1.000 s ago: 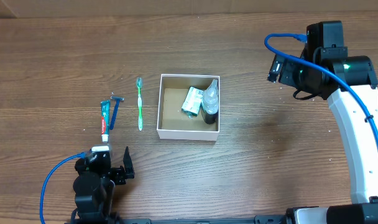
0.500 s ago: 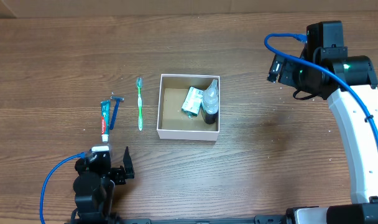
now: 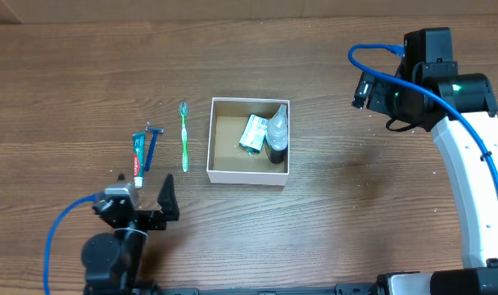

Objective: Pack container
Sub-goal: 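Raise the right arm aside and reach left gripper to toothpaste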

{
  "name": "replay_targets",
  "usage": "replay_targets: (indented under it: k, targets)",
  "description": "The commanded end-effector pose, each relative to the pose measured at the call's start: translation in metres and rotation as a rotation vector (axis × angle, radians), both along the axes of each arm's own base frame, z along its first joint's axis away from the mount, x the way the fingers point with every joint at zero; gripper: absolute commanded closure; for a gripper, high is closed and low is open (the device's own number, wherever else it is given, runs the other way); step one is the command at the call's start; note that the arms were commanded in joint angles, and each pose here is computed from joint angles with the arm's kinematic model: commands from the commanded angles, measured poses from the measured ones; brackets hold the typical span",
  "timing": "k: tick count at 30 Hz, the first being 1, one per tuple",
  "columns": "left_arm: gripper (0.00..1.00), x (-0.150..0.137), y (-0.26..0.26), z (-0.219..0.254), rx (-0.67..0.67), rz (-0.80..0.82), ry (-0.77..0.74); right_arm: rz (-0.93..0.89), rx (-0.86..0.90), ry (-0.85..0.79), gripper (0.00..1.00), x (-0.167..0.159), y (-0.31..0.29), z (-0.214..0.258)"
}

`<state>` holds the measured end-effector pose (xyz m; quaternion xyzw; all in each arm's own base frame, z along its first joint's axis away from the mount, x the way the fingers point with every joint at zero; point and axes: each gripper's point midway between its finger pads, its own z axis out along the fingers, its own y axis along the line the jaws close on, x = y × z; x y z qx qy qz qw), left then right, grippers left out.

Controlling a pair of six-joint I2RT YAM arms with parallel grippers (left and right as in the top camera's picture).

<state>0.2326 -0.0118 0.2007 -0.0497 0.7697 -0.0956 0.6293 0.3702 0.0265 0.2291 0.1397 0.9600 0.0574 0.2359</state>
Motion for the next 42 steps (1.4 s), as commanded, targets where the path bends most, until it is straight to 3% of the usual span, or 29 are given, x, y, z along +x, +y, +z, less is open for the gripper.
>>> replay_targets:
  k: [1, 4, 10, 14, 18, 22, 26, 31, 37, 40, 42]
  targets:
    - [0.0, 0.006, 0.018, 0.062, 0.032, 0.099, 0.027, -0.006, 0.003, -0.004, 0.0, 0.001, 0.0, 0.001]
    - [0.0, 0.029, 0.046, 0.08, 0.083, 0.244, 0.261, -0.006, 0.003, -0.004, 0.0, 0.001, 0.0, 0.001]
    - [0.0, 0.092, 0.044, 0.076, 0.229, 0.125, 0.596, -0.006, 0.003, -0.004, 0.0, 0.001, -0.001, 0.001]
    - [0.0, 0.11, 0.053, 0.019, 0.215, 0.143, 0.81, -0.006, 0.003, -0.004, 0.0, 0.001, -0.001, 0.001]
    - [0.0, 0.104, 0.074, -0.066, 0.123, 0.187, 1.13, -0.006, 0.003, -0.004, 0.0, 0.001, -0.001, 0.001]
    - [0.04, 0.101, 0.081, -0.122, 0.091, 0.18, 1.302, -0.006, 0.003, -0.004, 0.0, 0.001, -0.001, 0.001]
    - [0.08, 0.111, 0.075, -0.163, 0.064, 0.12, 1.359, -0.006, 0.003, -0.004, 0.0, 0.001, -0.001, 0.001]
    - [0.25, 0.114, 0.08, -0.185, 0.028, 0.16, 1.388, -0.006, 0.003, -0.004, 0.0, 0.001, -0.001, 0.001]
    - [0.28, 0.118, 0.082, -0.195, 0.029, 0.166, 1.384, -0.006, 0.003, -0.004, 0.0, 0.001, -0.001, 0.001]
    - [0.44, 0.116, 0.083, -0.203, 0.029, 0.164, 1.408, -0.006, 0.003, -0.004, 0.0, 0.001, -0.001, 0.001]
    - [0.45, 0.116, 0.083, -0.203, 0.03, 0.165, 1.408, -0.006, 0.003, -0.004, 0.0, 0.001, -0.001, 0.001]
